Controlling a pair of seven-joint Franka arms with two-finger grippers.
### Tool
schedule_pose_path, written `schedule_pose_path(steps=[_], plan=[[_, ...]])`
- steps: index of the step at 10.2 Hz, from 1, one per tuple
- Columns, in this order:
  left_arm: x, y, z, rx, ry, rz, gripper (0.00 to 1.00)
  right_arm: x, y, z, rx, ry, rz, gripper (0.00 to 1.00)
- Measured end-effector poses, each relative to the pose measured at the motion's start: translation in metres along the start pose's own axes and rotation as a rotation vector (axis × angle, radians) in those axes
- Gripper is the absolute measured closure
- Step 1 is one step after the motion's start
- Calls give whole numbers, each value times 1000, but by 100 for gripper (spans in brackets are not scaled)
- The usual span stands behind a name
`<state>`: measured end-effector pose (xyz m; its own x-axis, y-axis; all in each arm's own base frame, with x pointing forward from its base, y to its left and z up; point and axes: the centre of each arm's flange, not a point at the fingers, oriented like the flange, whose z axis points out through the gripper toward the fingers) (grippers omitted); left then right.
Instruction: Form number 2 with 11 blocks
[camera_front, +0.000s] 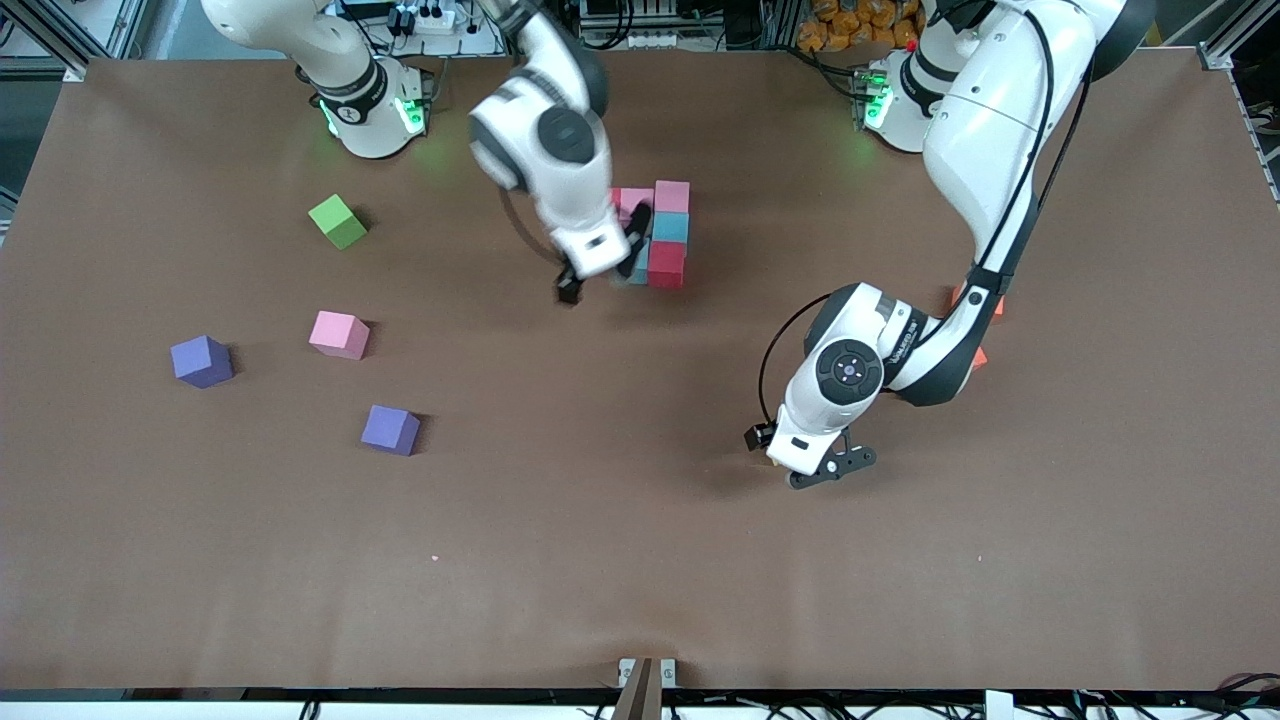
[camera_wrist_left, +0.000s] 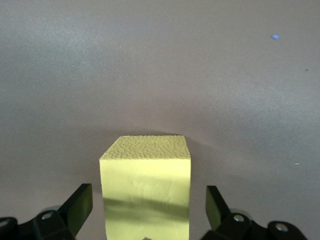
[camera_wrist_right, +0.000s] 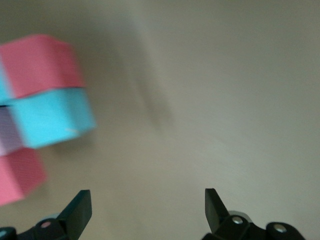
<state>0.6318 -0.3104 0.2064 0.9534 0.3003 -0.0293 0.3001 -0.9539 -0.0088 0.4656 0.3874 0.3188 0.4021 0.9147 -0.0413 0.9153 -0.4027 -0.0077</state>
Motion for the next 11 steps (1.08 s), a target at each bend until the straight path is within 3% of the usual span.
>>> schedule_pose_path(steps=[2,4,7,11], plan=[[0,0,3,2,-2,1,11,-52,104,-15,-14,31,151,0],[1,1,2,0,0,1,40,-107,181,-21,-23,47,296,0],[1,7,-8,-17,8,-9,46,-172,265,3,-15,39,467,0],[-59,67,-36,-91,-52,-234,46,-172,279,39,20,15,789,0]])
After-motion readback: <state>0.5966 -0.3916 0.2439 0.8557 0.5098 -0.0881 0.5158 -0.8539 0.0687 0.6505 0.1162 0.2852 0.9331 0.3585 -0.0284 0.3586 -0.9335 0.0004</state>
